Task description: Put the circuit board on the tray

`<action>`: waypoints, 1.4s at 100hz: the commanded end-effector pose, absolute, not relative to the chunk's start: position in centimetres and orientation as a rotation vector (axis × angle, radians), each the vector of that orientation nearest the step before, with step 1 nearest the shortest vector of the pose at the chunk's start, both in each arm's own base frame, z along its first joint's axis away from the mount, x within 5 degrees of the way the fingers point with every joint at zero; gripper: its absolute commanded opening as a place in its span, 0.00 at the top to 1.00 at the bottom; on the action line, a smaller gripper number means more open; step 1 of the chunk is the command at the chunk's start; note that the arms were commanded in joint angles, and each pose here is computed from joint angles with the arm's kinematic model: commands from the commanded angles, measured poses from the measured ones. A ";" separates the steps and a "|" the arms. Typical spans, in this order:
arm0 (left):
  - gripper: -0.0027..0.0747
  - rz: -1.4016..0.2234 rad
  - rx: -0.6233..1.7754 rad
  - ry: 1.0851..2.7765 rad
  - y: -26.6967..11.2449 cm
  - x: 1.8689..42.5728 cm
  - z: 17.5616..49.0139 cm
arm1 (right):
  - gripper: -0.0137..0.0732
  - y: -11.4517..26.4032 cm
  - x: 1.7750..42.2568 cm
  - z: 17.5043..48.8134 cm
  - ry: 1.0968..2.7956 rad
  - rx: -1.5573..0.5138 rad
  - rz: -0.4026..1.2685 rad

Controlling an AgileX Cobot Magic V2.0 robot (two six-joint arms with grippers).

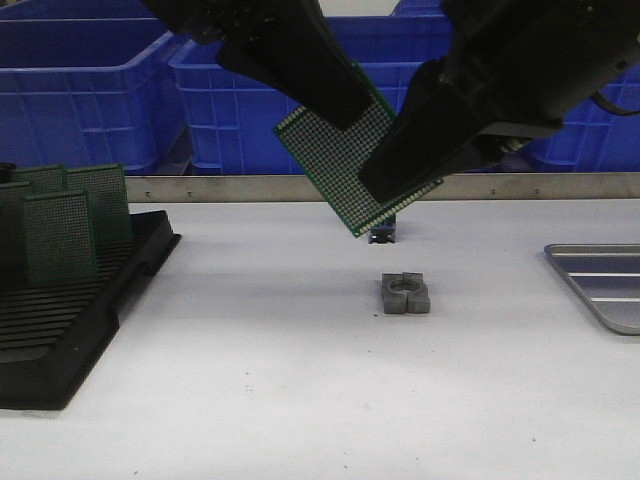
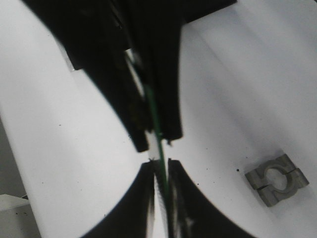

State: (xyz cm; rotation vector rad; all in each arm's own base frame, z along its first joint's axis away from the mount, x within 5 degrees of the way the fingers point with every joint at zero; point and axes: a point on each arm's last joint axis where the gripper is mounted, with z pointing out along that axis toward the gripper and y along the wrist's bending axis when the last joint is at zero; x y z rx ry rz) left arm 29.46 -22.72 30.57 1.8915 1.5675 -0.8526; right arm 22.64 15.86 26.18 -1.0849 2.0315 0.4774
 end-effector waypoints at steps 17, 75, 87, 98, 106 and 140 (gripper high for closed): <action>0.90 -0.913 1.847 1.489 -23.1 28.3 33.3 | 0.92 16.0 22.8 28.2 1.971 -1.018 0.495; 0.33 -0.837 1.751 1.544 -21.4 30.1 33.4 | 0.92 11.6 23.7 26.7 2.296 -0.650 0.707; 0.33 -0.832 1.743 1.550 -21.1 30.3 33.4 | 0.92 8.0 25.1 26.3 2.346 -0.433 0.660; 0.33 -0.832 1.743 1.550 -21.1 30.3 33.4 | 0.92 4.6 26.5 25.5 2.371 -0.257 0.588; 0.33 -0.832 1.743 1.550 -21.1 30.3 33.4 | 0.92 2.0 27.6 24.4 2.391 -0.125 0.524; 0.33 -0.832 1.743 1.550 -21.1 30.3 33.4 | 0.92 -2.8 30.6 19.5 2.450 0.187 0.358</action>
